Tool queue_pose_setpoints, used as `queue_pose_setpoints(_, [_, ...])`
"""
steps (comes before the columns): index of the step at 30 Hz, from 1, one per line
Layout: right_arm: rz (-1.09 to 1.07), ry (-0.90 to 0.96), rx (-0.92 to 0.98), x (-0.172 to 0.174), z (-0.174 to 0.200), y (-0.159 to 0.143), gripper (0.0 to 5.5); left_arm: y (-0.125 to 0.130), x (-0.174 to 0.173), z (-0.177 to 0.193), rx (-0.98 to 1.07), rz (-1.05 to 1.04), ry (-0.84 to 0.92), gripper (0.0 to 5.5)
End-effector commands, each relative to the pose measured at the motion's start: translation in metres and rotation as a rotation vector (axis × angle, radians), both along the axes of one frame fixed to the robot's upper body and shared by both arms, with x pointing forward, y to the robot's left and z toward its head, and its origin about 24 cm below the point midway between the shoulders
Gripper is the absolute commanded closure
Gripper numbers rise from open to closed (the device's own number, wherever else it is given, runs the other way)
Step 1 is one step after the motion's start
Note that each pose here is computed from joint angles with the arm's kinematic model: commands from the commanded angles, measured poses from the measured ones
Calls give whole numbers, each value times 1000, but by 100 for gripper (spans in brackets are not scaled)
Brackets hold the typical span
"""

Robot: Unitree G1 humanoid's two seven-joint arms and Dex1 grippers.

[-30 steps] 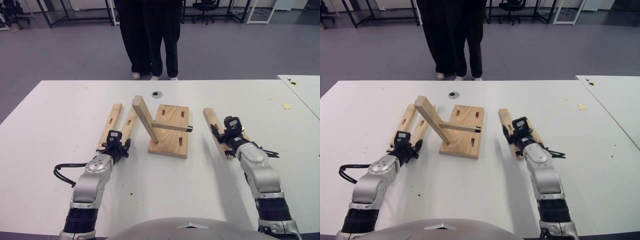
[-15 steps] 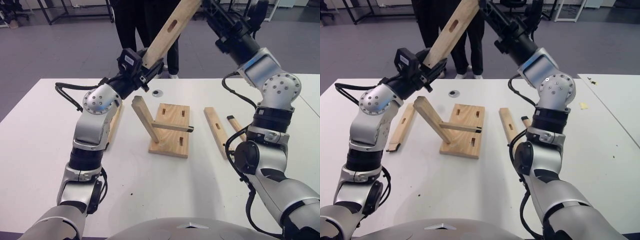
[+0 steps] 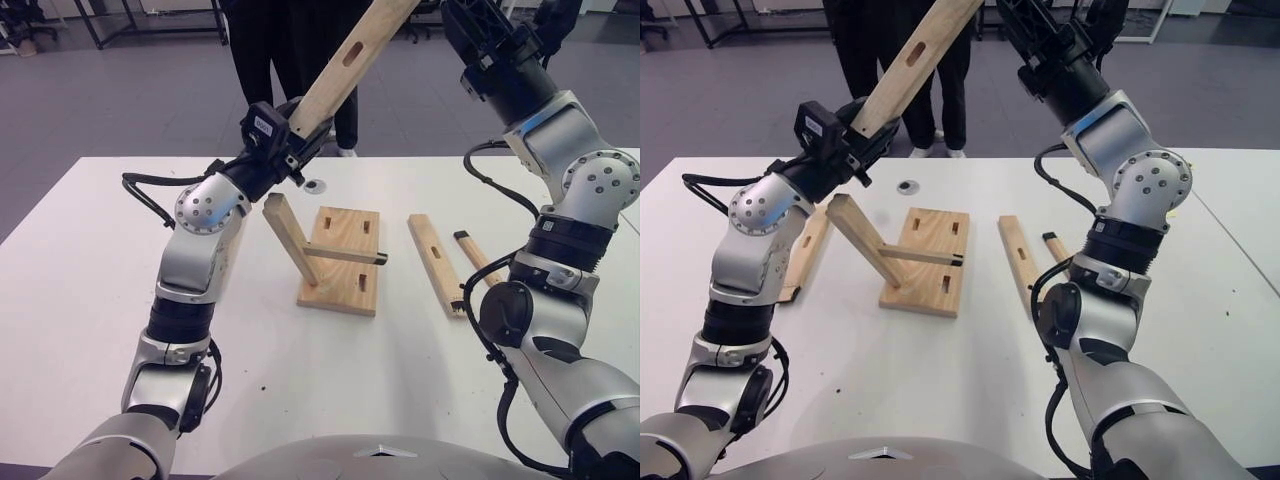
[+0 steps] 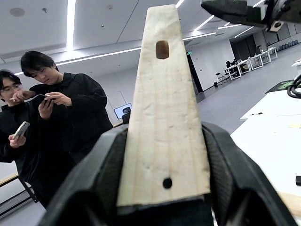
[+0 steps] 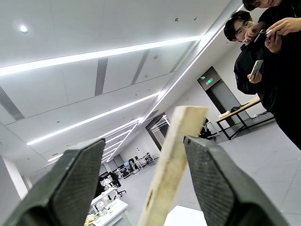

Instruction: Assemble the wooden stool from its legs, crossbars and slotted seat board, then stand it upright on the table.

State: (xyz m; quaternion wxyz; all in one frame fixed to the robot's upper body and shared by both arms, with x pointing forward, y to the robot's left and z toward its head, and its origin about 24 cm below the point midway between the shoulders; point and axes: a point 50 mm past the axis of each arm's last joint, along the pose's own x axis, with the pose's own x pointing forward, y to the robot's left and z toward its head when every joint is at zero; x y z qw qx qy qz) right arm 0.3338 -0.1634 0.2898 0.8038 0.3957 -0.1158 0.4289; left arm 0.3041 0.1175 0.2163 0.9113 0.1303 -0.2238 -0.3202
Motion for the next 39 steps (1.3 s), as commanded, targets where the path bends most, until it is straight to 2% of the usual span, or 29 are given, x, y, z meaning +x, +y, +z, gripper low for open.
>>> queue_pose_setpoints(1, [13, 54, -18, 7, -5, 7, 240, -5, -2, 1, 11, -14, -29, 342])
queue_pose_setpoints(9, [37, 81, 8, 14, -2, 9, 240, -13, -8, 2, 15, -50, -61, 342])
queue_pose_setpoints(14, [63, 62, 49, 13, 6, 6, 156, -16, -9, -6, 49, -74, -48, 342])
queue_pose_setpoints(16, [70, 68, 45, 12, 7, 5, 183, -16, -10, -7, 61, -83, -53, 342])
queue_pose_setpoints(22, [114, 103, 21, 11, 2, 6, 318, -15, -9, -7, 112, -105, -91, 342])
queue_pose_setpoints(28, [95, 44, 33, 5, 10, 4, 447, -12, -4, -8, 138, -97, -83, 342])
queue_pose_setpoints(31, [-33, 14, 76, 5, 14, -8, 448, -7, 1, 0, 90, -62, -78, 342])
queue_pose_setpoints(32, [-97, 25, 96, 5, 9, -15, 448, -2, 6, 5, 53, -34, -73, 306])
queue_pose_setpoints(34, [-204, 57, 112, 2, -4, -25, 448, 6, 12, 14, -1, 14, -69, 283])
queue_pose_setpoints(36, [-316, 97, 123, -3, -20, -37, 448, 18, 18, 22, -45, 65, -61, 249])
queue_pose_setpoints(39, [-588, 250, 73, -29, -72, -65, 448, 54, 25, 13, -103, 224, 32, 193])
